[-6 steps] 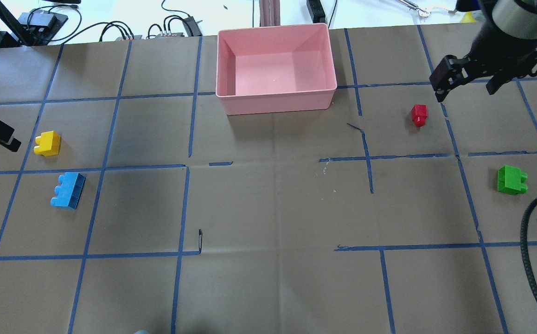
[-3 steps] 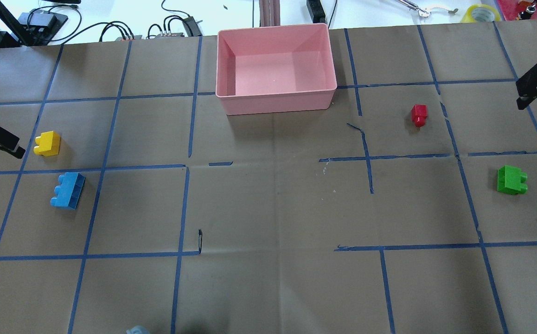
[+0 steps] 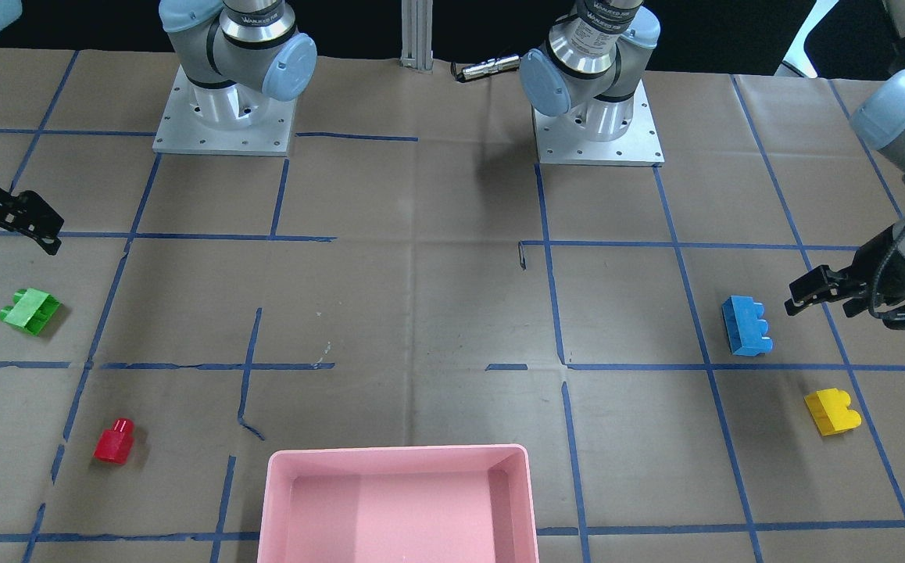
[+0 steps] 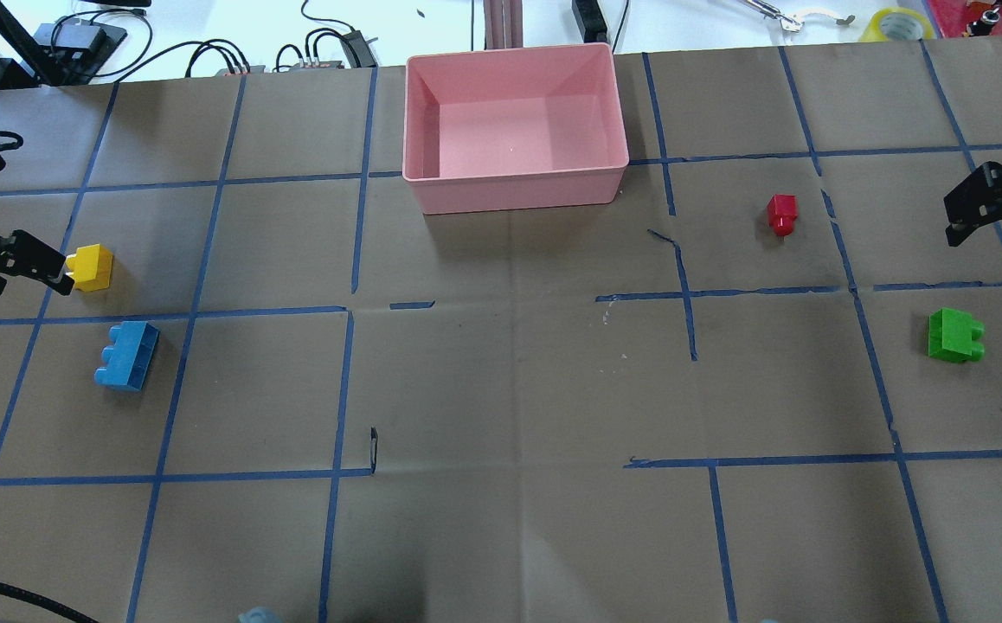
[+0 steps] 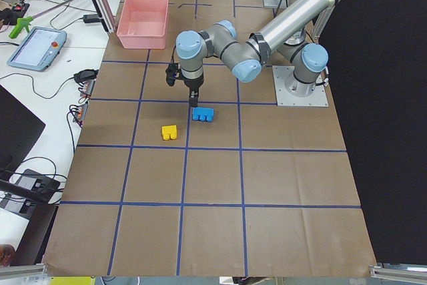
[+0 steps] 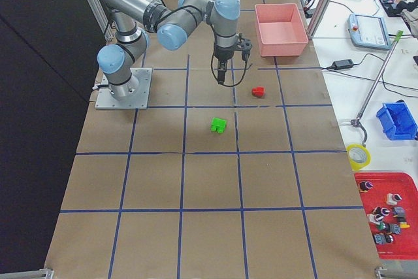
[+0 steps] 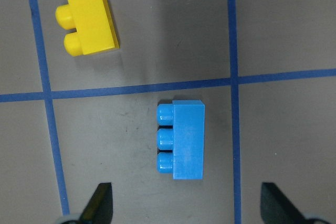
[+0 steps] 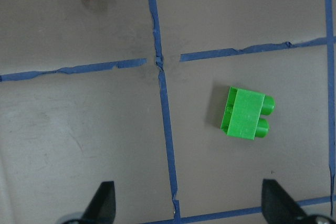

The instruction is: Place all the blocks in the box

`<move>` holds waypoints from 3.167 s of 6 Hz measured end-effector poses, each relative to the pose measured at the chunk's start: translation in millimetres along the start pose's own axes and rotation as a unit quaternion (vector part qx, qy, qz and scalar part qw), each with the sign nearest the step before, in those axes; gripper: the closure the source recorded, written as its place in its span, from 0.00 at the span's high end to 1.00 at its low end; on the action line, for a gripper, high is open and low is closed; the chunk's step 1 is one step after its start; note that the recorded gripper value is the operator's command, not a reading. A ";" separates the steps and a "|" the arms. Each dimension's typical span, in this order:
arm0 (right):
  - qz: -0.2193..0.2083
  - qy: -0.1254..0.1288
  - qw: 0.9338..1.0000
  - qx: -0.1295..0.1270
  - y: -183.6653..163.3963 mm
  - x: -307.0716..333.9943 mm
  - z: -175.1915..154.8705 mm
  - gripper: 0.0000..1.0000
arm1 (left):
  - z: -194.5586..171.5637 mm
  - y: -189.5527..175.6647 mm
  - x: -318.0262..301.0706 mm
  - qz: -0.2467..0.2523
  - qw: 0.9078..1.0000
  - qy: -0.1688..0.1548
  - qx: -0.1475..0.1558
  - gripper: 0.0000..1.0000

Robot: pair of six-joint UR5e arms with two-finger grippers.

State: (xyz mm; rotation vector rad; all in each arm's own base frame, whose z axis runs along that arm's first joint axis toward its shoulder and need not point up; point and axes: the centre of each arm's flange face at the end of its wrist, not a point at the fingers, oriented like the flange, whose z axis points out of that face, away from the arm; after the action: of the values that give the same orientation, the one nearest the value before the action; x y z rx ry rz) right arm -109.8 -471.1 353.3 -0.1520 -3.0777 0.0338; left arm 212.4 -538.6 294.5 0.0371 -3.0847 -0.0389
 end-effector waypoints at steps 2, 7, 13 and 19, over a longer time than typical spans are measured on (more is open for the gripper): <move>-0.008 -0.002 1.000 0.004 5.6 28.6 47.8 1.00 | 38.3 -3.0 6.8 -0.027 1.000 0.005 0.004 0.99; 0.020 0.002 1.000 0.008 -13.6 99.6 132.1 1.00 | 120.3 29.0 21.8 0.030 0.999 -0.006 0.018 0.99; 0.028 -0.012 0.999 -0.011 -14.6 98.8 167.6 0.99 | 121.1 32.5 19.3 0.068 0.998 -0.007 0.011 0.75; 0.033 -0.011 0.999 -0.020 -9.4 107.5 182.2 0.90 | 110.0 26.1 16.6 0.067 0.997 -0.015 0.021 0.01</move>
State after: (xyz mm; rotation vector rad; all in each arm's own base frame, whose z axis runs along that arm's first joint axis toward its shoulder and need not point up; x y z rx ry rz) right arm -228.7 -473.3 178.0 -0.2576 -3.0947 -0.0221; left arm 188.9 -510.2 186.4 -0.1692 -3.1088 0.0309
